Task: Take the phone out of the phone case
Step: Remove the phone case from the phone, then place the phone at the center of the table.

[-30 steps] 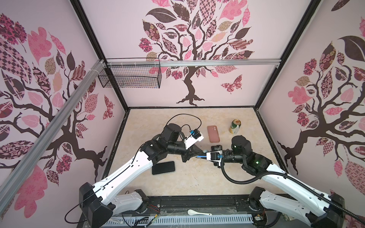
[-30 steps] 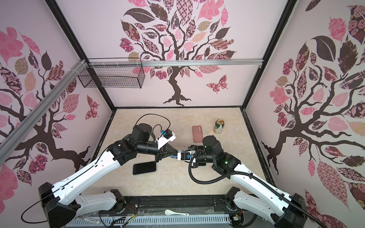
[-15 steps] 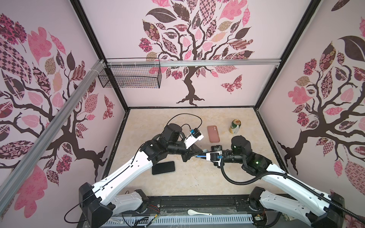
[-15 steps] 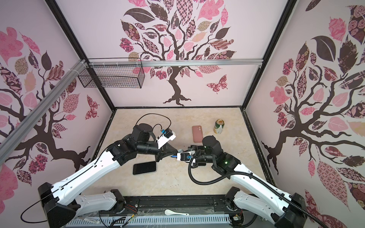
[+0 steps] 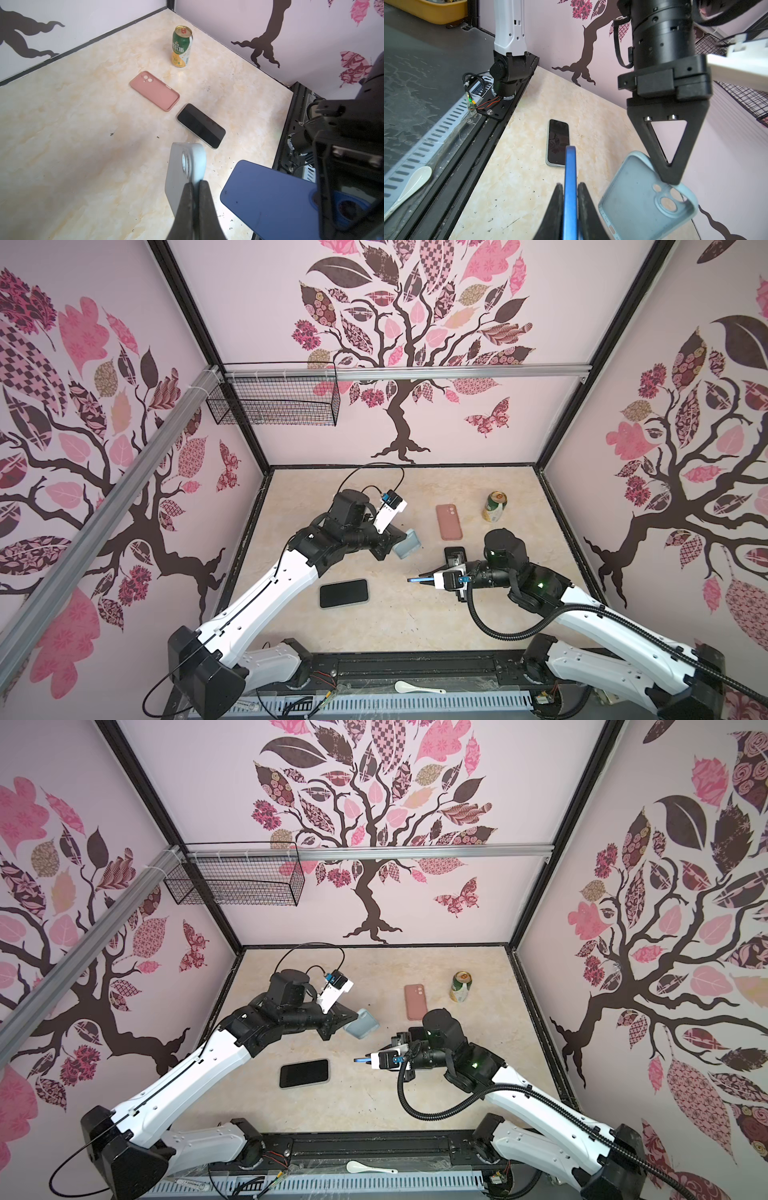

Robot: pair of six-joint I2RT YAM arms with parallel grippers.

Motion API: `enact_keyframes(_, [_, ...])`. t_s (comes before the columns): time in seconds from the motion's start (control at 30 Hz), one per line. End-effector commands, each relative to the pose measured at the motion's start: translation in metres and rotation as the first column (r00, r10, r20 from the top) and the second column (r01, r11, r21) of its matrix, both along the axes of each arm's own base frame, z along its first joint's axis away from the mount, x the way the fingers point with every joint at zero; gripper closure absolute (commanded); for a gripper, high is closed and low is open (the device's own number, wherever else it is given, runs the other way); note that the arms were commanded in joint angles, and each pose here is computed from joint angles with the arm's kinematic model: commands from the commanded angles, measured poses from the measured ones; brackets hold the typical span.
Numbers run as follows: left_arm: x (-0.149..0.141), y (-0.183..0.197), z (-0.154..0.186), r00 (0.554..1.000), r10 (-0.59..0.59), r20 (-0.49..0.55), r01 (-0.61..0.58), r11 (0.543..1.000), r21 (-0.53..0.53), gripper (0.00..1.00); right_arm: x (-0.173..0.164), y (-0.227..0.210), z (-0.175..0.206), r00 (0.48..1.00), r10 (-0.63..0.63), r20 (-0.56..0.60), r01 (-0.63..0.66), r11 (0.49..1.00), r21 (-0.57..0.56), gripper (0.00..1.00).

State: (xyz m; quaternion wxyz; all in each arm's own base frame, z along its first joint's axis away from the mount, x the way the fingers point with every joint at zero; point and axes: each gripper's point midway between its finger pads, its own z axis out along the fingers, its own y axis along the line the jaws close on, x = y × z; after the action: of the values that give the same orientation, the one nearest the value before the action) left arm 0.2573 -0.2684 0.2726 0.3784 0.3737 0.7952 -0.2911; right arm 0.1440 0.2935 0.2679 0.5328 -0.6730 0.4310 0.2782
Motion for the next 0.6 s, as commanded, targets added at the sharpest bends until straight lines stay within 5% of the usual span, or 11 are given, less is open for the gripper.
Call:
enact_keyframes(0.0, [0.002, 0.008, 0.003, 0.999, 0.035, 0.017, -0.035, 0.999, 0.006, 1.00, -0.007, 0.000, 0.034, 0.998, 0.024, 0.050, -0.028, 0.996, 0.085, 1.00])
enact_keyframes(0.23, [-0.001, 0.023, 0.007, 0.995, 0.079, 0.052, -0.080, 0.997, 0.011, 1.00, 0.021, -0.003, 0.024, 0.974, -0.169, -0.152, 0.184, 0.978, 0.094, 1.00])
enact_keyframes(0.4, [-0.005, 0.046, 0.002, 0.986, 0.152, 0.069, -0.153, 0.988, 0.012, 1.00, 0.047, -0.004, 0.007, 0.858, -0.296, -0.419, 0.340, 0.940, 0.031, 1.00])
enact_keyframes(0.57, [-0.012, 0.059, -0.005, 0.981, 0.194, 0.026, -0.192, 0.980, -0.042, 1.00, 0.073, 0.004, -0.022, 0.668, -0.378, -0.641, 0.379, 0.914, -0.144, 1.00])
